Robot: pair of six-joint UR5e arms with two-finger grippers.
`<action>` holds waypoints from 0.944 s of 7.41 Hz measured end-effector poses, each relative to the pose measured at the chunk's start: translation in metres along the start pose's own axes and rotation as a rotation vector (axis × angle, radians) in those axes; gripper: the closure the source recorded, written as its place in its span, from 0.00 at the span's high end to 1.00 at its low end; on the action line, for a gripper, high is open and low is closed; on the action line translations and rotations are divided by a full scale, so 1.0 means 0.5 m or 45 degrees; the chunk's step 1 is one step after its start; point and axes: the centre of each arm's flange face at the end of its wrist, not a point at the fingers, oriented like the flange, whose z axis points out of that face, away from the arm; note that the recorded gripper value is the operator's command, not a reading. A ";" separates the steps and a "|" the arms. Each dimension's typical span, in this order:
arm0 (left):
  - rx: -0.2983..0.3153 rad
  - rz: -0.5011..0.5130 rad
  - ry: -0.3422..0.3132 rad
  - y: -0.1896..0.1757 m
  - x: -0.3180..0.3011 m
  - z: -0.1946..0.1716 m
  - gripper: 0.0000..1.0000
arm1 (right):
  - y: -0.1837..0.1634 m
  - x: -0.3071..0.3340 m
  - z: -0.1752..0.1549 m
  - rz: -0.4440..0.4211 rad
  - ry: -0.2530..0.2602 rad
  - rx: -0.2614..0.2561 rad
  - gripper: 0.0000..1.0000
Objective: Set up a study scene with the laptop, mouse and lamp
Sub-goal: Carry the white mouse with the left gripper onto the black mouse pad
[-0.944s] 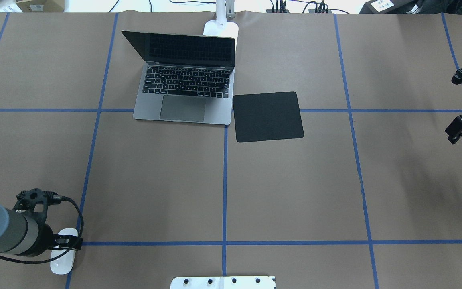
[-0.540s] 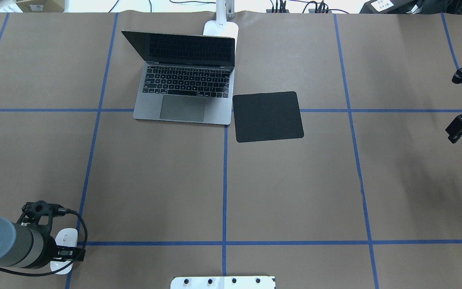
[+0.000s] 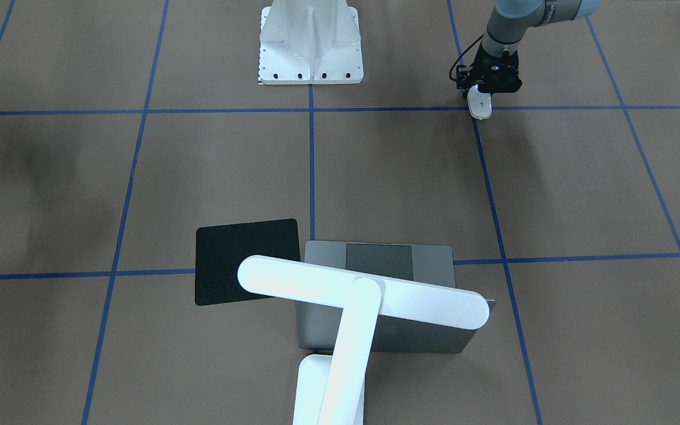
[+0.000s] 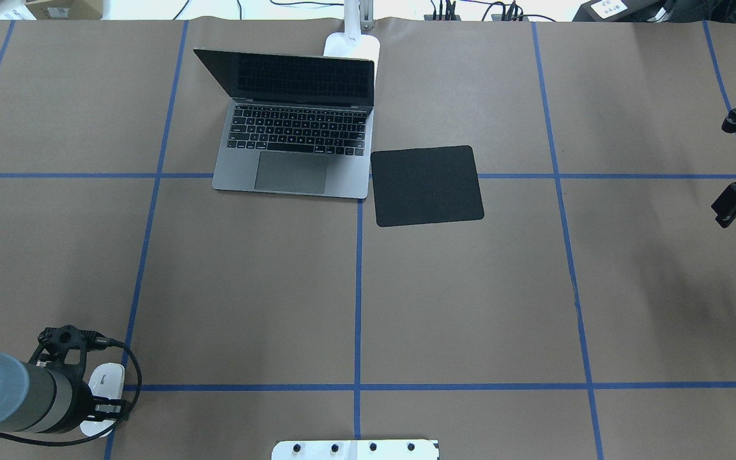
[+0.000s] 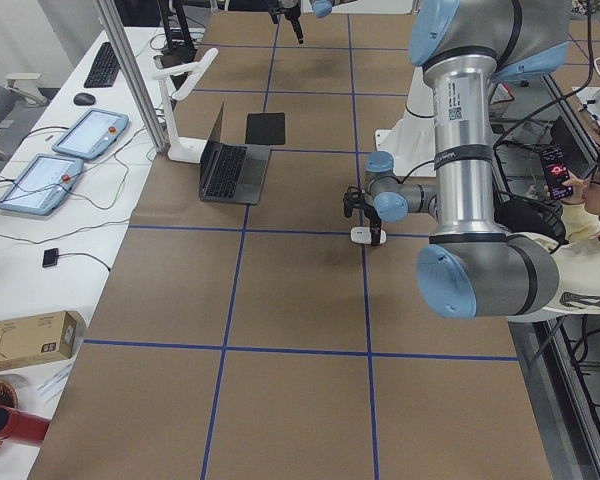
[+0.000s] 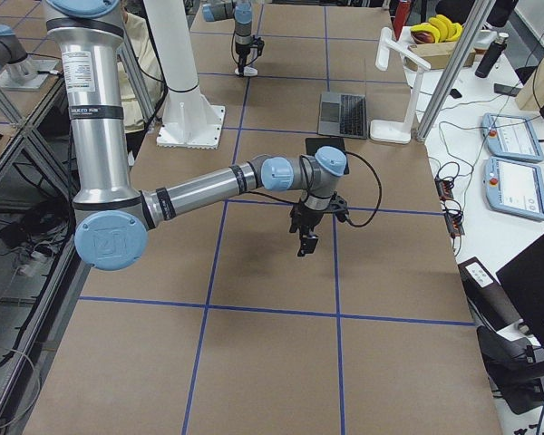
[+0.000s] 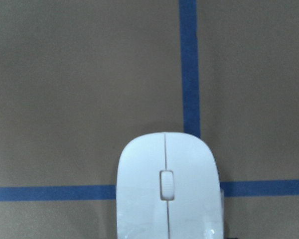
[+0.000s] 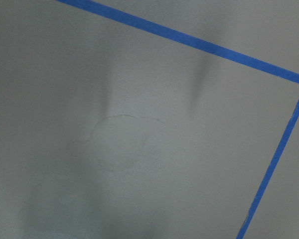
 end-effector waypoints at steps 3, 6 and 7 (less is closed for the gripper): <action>0.007 0.007 0.059 -0.007 0.019 -0.045 0.43 | -0.001 0.003 -0.003 0.004 0.001 0.004 1.00; 0.138 0.023 0.295 -0.093 0.126 -0.189 0.42 | -0.004 0.007 -0.007 0.007 0.004 0.010 1.00; 0.199 0.025 0.371 -0.133 0.178 -0.226 0.43 | -0.005 0.007 -0.009 0.008 0.004 0.013 1.00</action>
